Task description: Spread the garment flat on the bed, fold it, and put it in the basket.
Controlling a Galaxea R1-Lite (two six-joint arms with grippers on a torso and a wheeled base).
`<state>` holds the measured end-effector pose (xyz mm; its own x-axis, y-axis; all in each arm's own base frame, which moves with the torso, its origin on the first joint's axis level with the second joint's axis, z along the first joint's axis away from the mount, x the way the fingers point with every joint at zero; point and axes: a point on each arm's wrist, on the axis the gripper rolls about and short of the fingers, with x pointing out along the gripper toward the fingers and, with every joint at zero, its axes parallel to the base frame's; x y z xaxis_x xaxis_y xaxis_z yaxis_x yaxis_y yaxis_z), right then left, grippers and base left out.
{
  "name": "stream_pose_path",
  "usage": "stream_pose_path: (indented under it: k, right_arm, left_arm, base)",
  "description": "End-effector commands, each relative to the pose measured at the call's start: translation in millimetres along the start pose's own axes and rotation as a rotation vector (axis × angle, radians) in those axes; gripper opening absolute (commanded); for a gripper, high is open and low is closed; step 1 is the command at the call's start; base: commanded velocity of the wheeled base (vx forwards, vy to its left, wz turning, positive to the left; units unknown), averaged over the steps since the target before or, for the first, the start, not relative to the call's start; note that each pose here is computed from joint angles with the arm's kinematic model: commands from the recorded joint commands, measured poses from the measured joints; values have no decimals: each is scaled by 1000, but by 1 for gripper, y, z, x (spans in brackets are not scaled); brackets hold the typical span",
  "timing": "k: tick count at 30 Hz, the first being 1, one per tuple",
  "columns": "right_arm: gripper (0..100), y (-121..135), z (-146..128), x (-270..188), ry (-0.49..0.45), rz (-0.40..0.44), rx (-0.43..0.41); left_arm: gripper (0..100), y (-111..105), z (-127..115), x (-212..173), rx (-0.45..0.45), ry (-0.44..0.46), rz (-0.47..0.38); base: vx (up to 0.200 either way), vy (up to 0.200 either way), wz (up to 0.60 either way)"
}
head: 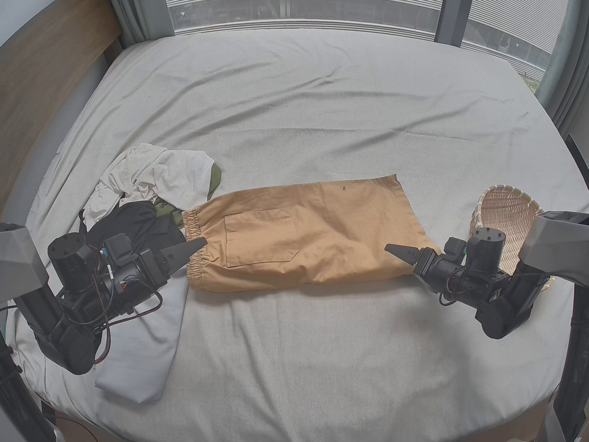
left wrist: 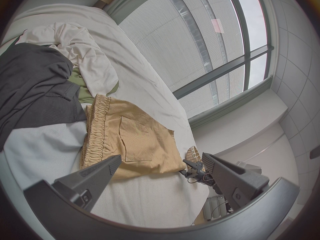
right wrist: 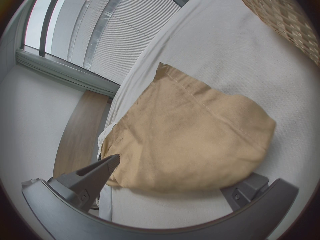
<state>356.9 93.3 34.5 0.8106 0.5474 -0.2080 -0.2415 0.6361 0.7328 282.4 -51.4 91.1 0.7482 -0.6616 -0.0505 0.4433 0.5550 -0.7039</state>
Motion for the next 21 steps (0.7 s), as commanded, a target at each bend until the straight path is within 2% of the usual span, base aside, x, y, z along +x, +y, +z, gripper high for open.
stream_pose_path:
  k: [1,8,9,15,21]
  right_arm:
    - [100,-19,-10,19,-25,-23,0]
    - [100,-20,-11,24,-36,-14,1]
    - [0,-20,-12,24,-37,-11,0]
    - [0,-17,-20,25,-45,18,-2]
    - [0,0,-30,9,-25,49,-13]
  left_arm:
    - [100,1,-1,0,-2,1,4]
    - [100,2,0,0,-2,-3,8]
    - [100,2,0,0,-3,-3,9]
    - [100,6,-3,2,-11,5,18]
    - [100,9,-2,3,-14,1,23]
  base:
    - [0,0,0]
    - [0,0,0]
    - [0,0,0]
    - [0,0,0]
    - [0,0,0]
